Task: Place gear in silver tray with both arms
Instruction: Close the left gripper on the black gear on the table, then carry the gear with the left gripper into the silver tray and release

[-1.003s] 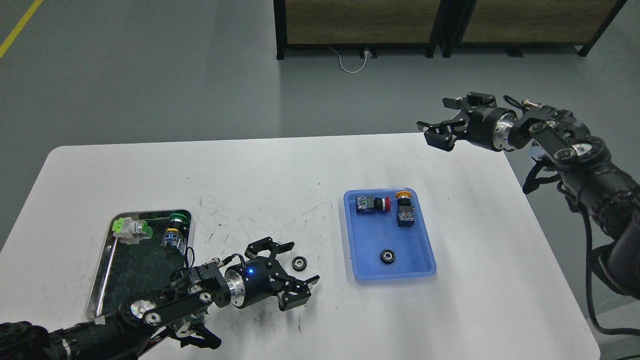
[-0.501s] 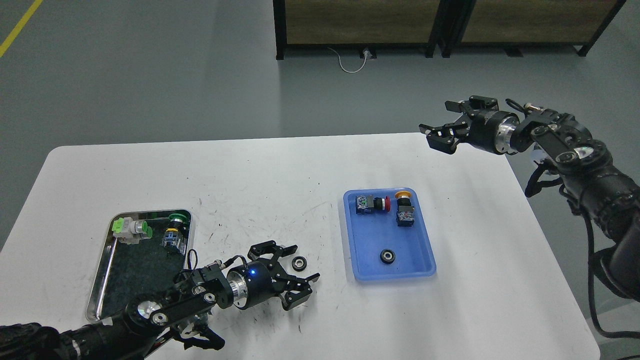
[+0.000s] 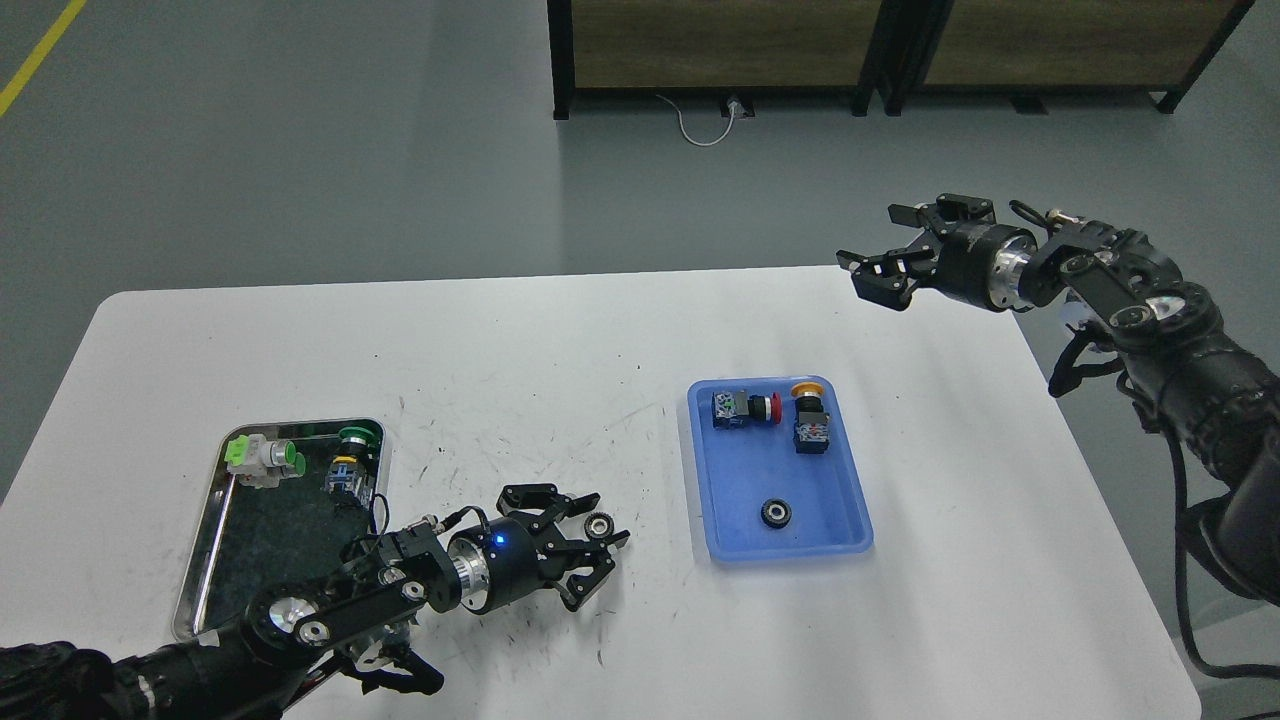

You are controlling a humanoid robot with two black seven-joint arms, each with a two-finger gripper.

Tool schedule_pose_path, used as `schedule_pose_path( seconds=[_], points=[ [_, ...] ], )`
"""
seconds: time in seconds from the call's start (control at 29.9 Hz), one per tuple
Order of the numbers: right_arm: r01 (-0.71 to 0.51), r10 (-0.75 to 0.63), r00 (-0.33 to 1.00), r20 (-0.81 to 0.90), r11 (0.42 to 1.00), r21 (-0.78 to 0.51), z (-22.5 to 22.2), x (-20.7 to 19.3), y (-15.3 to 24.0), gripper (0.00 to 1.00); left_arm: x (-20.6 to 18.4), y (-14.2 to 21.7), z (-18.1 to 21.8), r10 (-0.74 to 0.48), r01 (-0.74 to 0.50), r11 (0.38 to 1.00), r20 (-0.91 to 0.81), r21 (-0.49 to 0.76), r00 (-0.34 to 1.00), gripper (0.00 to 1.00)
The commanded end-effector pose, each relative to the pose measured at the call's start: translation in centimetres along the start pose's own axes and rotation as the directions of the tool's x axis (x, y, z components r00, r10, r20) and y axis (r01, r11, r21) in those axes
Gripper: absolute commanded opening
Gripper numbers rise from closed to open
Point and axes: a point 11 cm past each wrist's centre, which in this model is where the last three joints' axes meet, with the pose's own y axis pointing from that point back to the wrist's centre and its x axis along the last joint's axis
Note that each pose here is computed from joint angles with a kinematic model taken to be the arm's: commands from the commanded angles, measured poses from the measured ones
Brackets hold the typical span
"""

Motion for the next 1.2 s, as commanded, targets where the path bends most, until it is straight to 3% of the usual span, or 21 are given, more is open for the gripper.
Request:
schedule_pose_path(
  seconds=[0.0, 0.4, 0.7, 0.9, 1.17],
  points=[
    [-0.001, 0.001, 1.0, 0.0, 1.0, 0.0, 0.0, 0.1, 0.1, 0.85, -0.1, 0.0, -0.2, 0.0, 0.0, 1.0, 0.001, 0.003, 1.0, 0.4],
    [-0.004, 0.004, 1.0, 0.0, 1.0, -0.001, 0.1, 0.2, 0.2, 0.85, -0.4, 0.0, -0.2, -0.012, 0.012, 1.0, 0.013, 0.014, 1.0, 0.28],
    [-0.022, 0.022, 1.0, -0.003, 1.0, 0.001, 0.1, 1.1, 0.8, 0.85, 5.3, 2.0, 2.6, 0.073, -0.075, 0.996, -0.038, -0.055, 0.997, 0.28],
    [-0.023, 0.023, 1.0, -0.003, 1.0, 0.005, 0.0, 1.1, 0.8, 0.86, 9.3, 5.7, 2.6, 0.13, -0.131, 0.99, -0.017, -0.056, 0.991, 0.28],
    [-0.026, 0.026, 1.0, 0.007, 0.999, 0.02, -0.3, 1.0, 0.6, 0.86, 13.2, 14.1, 1.2, 0.198, -0.198, 0.98, 0.034, -0.014, 0.98, 0.28]
  ],
)
